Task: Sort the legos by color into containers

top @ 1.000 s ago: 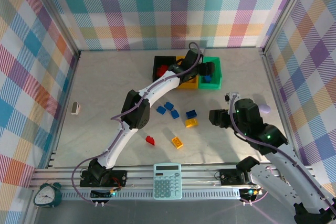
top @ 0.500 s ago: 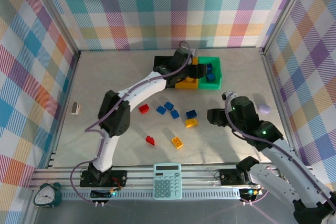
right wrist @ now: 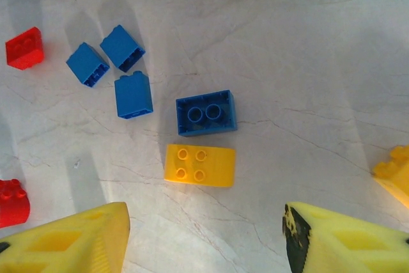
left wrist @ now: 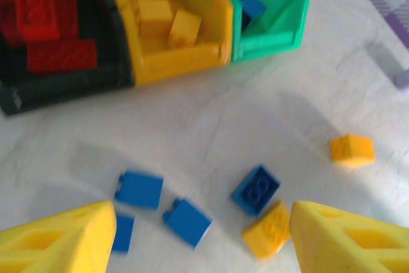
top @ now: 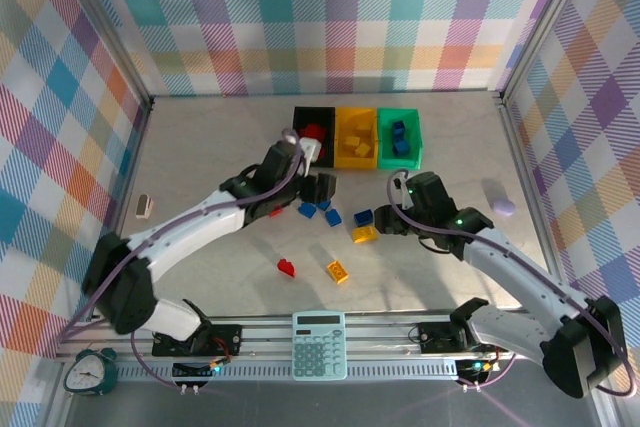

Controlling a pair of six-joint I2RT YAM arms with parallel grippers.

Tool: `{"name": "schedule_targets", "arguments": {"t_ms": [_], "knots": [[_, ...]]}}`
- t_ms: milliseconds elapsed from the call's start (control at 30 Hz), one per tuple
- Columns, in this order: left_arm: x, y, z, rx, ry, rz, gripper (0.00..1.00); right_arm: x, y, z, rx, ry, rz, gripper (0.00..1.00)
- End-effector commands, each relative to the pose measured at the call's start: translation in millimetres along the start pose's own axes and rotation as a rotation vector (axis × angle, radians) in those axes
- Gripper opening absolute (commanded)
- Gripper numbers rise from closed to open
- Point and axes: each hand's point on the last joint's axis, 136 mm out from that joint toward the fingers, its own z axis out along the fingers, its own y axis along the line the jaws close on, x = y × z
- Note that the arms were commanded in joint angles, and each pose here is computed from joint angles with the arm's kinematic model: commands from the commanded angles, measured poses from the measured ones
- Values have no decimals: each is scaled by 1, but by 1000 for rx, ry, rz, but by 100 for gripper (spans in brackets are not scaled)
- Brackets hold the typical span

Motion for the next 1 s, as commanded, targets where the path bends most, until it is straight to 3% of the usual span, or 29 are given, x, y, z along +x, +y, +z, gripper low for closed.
{"name": "schedule_targets", "arguments": {"t_ms": [0,133,300,967], "knots": [[34,13,-22,6,29,-10,71,-5,8,15,-28,-7,-33,65],[68,20,-43,42,32,-43,71,-2,8,36,-13,33,-50,67],[83,22,-61,74,5,-44,72,3,10,65,19,107,-98,70],[86,18,-65,105,7,-50,72,-2,4,121,127,233,-181,77]]}}
